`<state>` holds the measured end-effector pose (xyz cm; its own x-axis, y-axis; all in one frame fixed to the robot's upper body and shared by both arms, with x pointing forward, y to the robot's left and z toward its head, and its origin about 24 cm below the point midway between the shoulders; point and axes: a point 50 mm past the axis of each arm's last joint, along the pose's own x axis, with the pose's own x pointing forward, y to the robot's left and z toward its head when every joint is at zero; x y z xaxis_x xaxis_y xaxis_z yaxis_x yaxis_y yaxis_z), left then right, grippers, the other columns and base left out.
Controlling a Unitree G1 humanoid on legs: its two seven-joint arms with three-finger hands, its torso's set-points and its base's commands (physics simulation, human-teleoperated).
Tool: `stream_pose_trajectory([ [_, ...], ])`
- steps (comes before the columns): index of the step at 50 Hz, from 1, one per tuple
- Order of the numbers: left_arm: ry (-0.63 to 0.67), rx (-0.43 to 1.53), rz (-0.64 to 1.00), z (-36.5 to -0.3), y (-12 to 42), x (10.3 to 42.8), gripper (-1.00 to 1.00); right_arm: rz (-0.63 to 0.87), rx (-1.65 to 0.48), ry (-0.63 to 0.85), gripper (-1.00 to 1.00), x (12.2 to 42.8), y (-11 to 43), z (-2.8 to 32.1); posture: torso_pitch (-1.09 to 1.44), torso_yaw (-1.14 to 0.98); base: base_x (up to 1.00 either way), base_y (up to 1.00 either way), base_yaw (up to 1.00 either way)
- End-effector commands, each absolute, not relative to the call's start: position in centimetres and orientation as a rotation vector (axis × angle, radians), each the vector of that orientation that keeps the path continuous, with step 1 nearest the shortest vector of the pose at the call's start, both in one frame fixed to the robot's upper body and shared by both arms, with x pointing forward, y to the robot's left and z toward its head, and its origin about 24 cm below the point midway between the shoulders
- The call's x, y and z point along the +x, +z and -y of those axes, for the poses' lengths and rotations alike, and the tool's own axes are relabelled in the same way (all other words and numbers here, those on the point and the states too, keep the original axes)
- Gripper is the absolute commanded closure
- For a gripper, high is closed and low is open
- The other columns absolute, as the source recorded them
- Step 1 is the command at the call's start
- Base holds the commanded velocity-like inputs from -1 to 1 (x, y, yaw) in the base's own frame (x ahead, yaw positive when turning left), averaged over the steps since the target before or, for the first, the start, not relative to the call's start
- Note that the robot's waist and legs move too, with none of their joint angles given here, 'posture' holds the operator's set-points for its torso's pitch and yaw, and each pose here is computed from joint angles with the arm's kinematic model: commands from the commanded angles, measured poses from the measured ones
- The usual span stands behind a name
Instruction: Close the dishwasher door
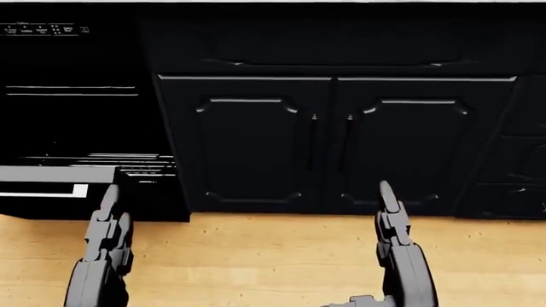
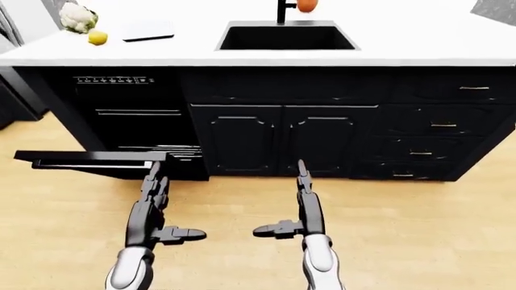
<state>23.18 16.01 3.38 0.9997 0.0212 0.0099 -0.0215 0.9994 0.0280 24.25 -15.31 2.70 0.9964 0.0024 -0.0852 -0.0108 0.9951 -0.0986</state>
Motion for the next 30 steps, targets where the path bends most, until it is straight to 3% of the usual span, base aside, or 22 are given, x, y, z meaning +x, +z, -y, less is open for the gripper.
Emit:
stream_pose_trajectory([
  [1,0.029,0.038,0.101,-16.26,5.06,23.47,-1.0,0.012,-0.093,0.023,-1.0,24.76,4.49,14.82,0.0,0.0,0.0,0.0,0.45],
  [30,0.029,0.039,0.116,-16.37,5.42,23.06,-1.0,0.013,-0.103,0.039,-1.0,24.58,4.65,14.46,0.0,0.0,0.0,0.0,0.51],
])
